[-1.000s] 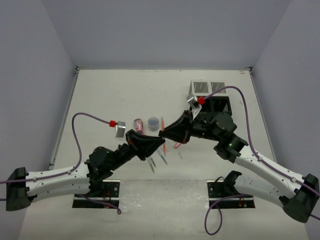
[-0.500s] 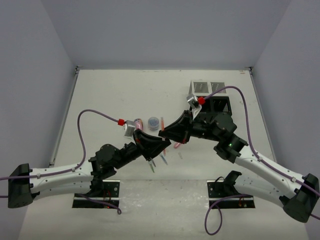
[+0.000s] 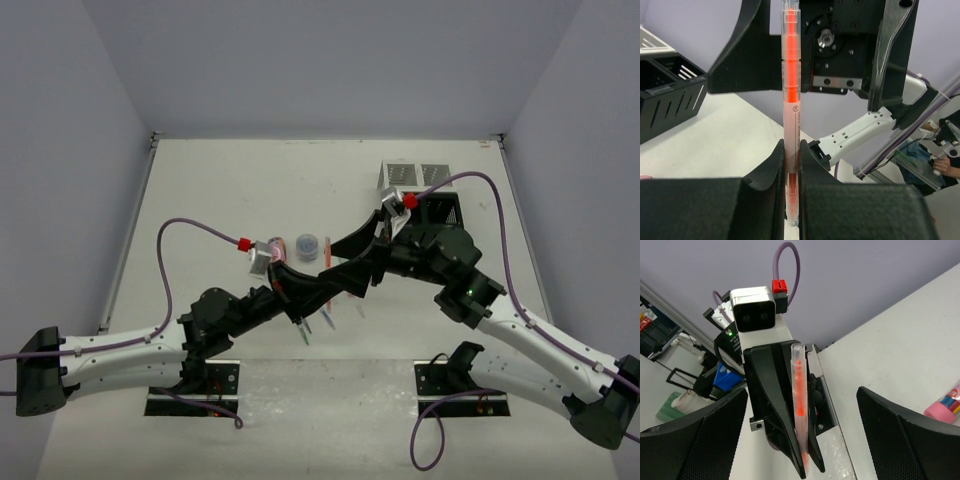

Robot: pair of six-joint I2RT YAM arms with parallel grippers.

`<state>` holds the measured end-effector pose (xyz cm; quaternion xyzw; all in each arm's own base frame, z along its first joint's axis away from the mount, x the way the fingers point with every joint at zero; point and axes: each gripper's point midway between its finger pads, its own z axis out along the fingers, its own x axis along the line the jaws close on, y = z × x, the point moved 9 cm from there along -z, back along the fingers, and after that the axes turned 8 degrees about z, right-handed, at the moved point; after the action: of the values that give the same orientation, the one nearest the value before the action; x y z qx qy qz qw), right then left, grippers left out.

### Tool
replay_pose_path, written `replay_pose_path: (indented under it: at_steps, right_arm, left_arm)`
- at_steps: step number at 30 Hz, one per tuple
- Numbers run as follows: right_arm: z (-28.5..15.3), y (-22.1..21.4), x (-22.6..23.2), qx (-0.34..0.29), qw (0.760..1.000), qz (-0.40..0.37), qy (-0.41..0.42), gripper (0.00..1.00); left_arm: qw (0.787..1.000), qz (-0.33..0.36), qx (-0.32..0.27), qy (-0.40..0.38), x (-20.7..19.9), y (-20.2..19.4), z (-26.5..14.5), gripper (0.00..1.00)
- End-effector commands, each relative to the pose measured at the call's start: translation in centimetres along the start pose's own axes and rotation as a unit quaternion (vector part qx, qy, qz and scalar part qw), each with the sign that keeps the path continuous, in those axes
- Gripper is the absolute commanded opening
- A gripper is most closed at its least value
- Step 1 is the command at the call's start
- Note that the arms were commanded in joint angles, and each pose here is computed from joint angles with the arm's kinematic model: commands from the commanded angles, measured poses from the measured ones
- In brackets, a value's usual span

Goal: Sort the stationery into containers
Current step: Close the pen cap on the pen.

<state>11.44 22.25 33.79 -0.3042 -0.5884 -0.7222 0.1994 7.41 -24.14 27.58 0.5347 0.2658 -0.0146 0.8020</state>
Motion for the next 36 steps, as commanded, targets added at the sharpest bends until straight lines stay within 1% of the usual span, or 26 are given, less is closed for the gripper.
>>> replay_pose_path:
  at_steps: [1, 4, 6, 9, 12, 13, 15, 20, 22, 24, 26, 27, 31, 35, 36]
  right_arm:
    - [0.1, 2.5, 1.9, -0.024, 0.999, -0.037, -0.007, 0.92]
    - [0.5, 3.2, 2.2, -0.021, 0.999, -0.039, -0.012, 0.90]
    - [0.6, 3.4, 2.4, -0.015, 0.999, -0.046, -0.010, 0.83]
    - [0.5, 3.5, 2.6, -0.013, 0.999, -0.052, -0.005, 0.77]
    - [0.3, 3.4, 2.5, -0.013, 0.998, -0.054, -0.012, 0.68]
    - [0.3, 3.4, 2.5, -0.012, 0.998, -0.055, -0.013, 0.60]
    - [0.2, 3.3, 2.4, -0.010, 0.998, -0.056, -0.016, 0.49]
    - [0.1, 3.0, 2.4, -0.006, 0.998, -0.054, -0.012, 0.28]
    - [0.1, 3.0, 2.4, -0.004, 0.999, -0.053, -0.010, 0.26]
    - [0.2, 2.8, 2.3, 0.001, 0.999, -0.050, -0.005, 0.17]
    - [0.3, 2.5, 2.1, 0.007, 0.999, -0.045, -0.002, 0.03]
    - [0.3, 2.4, 2.0, 0.008, 0.999, -0.042, -0.002, 0.00]
    - [0.4, 1.6, 1.3, 0.019, 0.999, -0.033, -0.003, 0.00]
    - [0.3, 0.6, 0.3, 0.032, 0.999, -0.023, -0.013, 0.00]
    - [0.3, -0.2, -0.4, 0.043, 0.999, -0.016, -0.020, 0.00]
  left_arm:
    - [0.999, 0.020, 0.005, -0.036, -0.6, 0.1, 0.2, 0.00]
    - [0.998, 0.026, 0.017, -0.059, -0.8, -0.3, 0.3, 0.00]
    - [0.997, 0.029, 0.026, -0.065, -0.8, -0.7, 0.3, 0.00]
    - [0.997, 0.029, 0.029, -0.064, -0.6, -1.0, 0.1, 0.00]
    - [0.998, 0.027, 0.023, -0.060, -0.5, -0.9, -0.2, 0.00]
    - [0.998, 0.027, 0.023, -0.060, -0.5, -0.9, -0.3, 0.00]
    - [0.997, 0.028, 0.022, -0.061, -0.5, -0.9, -0.3, 0.00]
    - [0.997, 0.029, 0.020, -0.062, -0.6, -0.8, -0.3, 0.00]
    - [0.998, 0.029, 0.021, -0.060, -0.5, -0.8, -0.3, 0.00]
    - [0.998, 0.029, 0.016, -0.055, -0.5, -0.6, -0.3, 0.00]
    - [0.998, 0.030, 0.013, -0.049, -0.4, -0.4, -0.4, 0.00]
    - [0.998, 0.031, 0.011, -0.047, -0.5, -0.3, -0.3, 0.00]
    - [0.998, 0.049, 0.006, -0.041, -0.6, 0.5, -0.1, 0.00]
    - [0.995, 0.086, -0.009, -0.045, -1.2, 2.3, 0.3, 0.00]
    - [0.993, 0.106, -0.021, -0.041, -1.4, 3.4, 0.6, 0.00]
